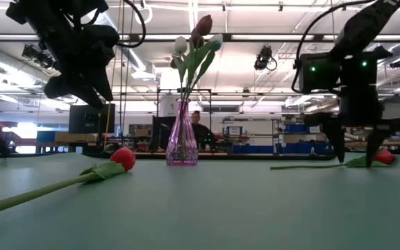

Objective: Sort flowers into vase by color
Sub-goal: Put the top red tulip into the transparent vase

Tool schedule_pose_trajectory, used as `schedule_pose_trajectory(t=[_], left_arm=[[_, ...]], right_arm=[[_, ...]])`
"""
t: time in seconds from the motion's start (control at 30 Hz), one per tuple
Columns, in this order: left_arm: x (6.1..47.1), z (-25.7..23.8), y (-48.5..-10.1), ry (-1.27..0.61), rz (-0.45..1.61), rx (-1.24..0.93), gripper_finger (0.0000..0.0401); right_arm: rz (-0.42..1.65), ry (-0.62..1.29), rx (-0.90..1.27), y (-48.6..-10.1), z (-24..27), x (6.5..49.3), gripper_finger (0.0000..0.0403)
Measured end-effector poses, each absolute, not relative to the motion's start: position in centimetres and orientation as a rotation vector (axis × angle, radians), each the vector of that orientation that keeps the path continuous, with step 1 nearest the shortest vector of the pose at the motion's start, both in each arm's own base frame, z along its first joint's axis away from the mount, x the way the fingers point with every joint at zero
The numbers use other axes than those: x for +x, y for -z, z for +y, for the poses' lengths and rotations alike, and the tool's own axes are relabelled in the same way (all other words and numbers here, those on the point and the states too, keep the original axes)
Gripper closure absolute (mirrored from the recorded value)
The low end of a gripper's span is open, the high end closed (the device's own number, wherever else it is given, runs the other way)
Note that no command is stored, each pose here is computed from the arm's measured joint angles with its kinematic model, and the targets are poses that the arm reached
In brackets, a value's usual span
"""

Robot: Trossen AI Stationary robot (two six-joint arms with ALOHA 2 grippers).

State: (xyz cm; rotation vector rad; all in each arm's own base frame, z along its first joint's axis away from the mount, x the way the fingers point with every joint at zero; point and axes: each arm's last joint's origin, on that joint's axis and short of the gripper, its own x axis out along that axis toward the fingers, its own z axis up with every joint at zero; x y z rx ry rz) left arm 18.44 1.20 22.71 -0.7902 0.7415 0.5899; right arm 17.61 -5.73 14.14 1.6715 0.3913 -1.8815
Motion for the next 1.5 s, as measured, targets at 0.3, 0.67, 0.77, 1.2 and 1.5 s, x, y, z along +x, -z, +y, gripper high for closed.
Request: schedule_pose_trajectory(t=[0.3, 0.67, 0.77, 1.2, 1.5], left_arm=[[18.4, 1.2, -22.7, -0.601, 0.735, -0.814, 0.0241], [18.5, 1.2, -22.7, -0.612, 0.719, -0.849, 0.0241], [18.5, 1.2, -22.7, -0.613, 0.719, -0.851, 0.0241], [18.5, 1.1, -22.7, -0.575, 0.743, -0.847, 0.0241], [18.5, 0.7, -22.7, -0.415, 0.821, -0.771, 0.0241]], right_arm=[[0.387, 1.898, 1.719, -13.5, -7.7, 16.6, 0.0192], [0.37, 1.934, 1.62, -13.4, -8.9, 15.9, 0.0377], [0.41, 1.895, 1.571, -13.4, -9.1, 15.9, 0.0389], [0.308, 1.633, 1.531, -16.6, -7.2, 18.8, 0.0395], [0.318, 1.388, 1.433, -20.8, -4.0, 21.7, 0.0396]])
